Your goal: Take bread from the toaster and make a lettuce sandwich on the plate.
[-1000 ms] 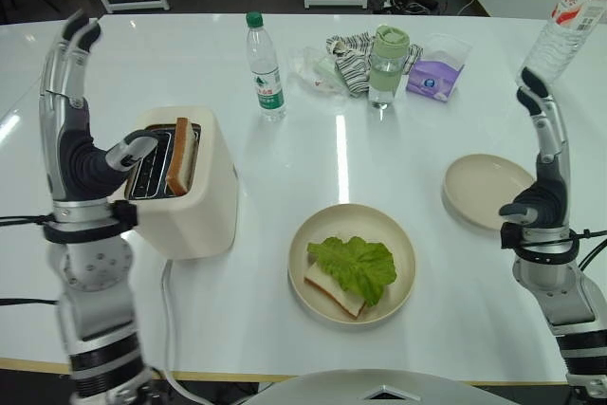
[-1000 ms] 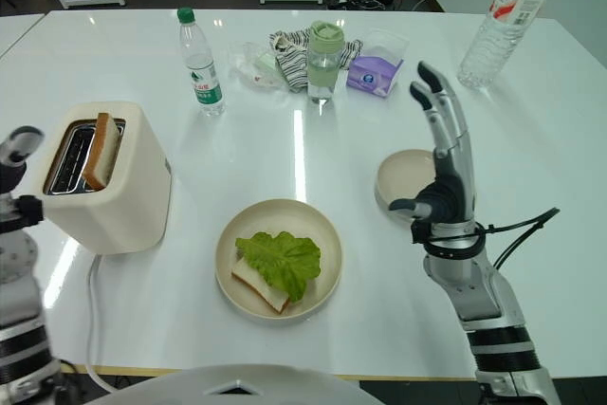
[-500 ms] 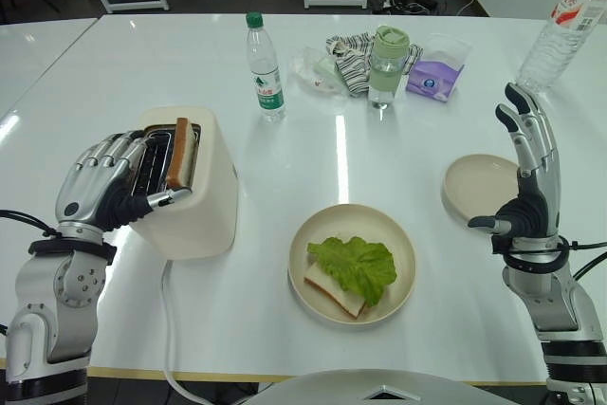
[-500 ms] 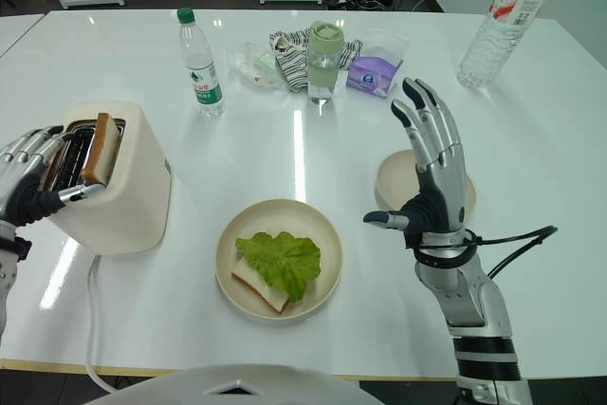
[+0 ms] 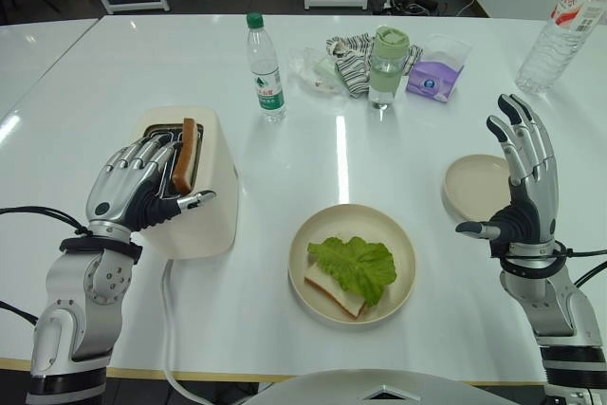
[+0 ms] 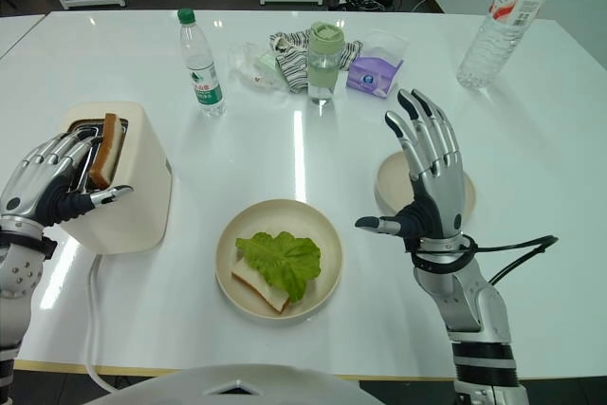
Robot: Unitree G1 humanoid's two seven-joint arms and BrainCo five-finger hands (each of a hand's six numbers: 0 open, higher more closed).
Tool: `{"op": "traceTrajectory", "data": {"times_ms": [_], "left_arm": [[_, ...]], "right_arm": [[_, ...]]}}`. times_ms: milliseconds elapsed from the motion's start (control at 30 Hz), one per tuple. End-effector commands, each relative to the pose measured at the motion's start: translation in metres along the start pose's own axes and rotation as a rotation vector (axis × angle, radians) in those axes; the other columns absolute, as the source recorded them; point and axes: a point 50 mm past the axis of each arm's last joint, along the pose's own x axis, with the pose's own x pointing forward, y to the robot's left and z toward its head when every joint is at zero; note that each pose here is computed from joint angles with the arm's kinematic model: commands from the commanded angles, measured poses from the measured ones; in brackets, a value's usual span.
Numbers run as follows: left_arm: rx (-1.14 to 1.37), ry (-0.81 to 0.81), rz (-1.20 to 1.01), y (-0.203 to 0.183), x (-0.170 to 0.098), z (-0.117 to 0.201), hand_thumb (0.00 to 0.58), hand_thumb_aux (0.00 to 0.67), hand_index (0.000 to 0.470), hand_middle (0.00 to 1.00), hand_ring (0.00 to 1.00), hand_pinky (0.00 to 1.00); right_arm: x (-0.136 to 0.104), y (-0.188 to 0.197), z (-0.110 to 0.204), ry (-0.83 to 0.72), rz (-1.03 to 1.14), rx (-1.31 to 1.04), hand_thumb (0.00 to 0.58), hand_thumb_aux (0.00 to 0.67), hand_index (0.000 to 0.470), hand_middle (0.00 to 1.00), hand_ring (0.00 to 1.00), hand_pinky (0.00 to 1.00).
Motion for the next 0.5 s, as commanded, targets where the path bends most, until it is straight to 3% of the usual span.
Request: {"op": "traceTrajectory", "data": {"times_ms": [33,500], "left_arm": [[0.014,0.068,-0.095,-0.015,-0.002,-0.014,0.580,0.670,0.470,0.00,0.00,0.00],[-0.097,0.066,-0.055,-0.005,-0.005,-0.010,0.580,0.670,0.470,0.00,0.00,0.00]], "right_arm": [[-0.002,-0.003,0.000,0.004,-0.004,-0.014,0.000,0.000,0.000,0.00,0.00,0.00],[-0.005,-0.003,-0.003,0.001,0.009,-0.012,0.000,0.000,0.000,0.00,0.00,0.00]]}}
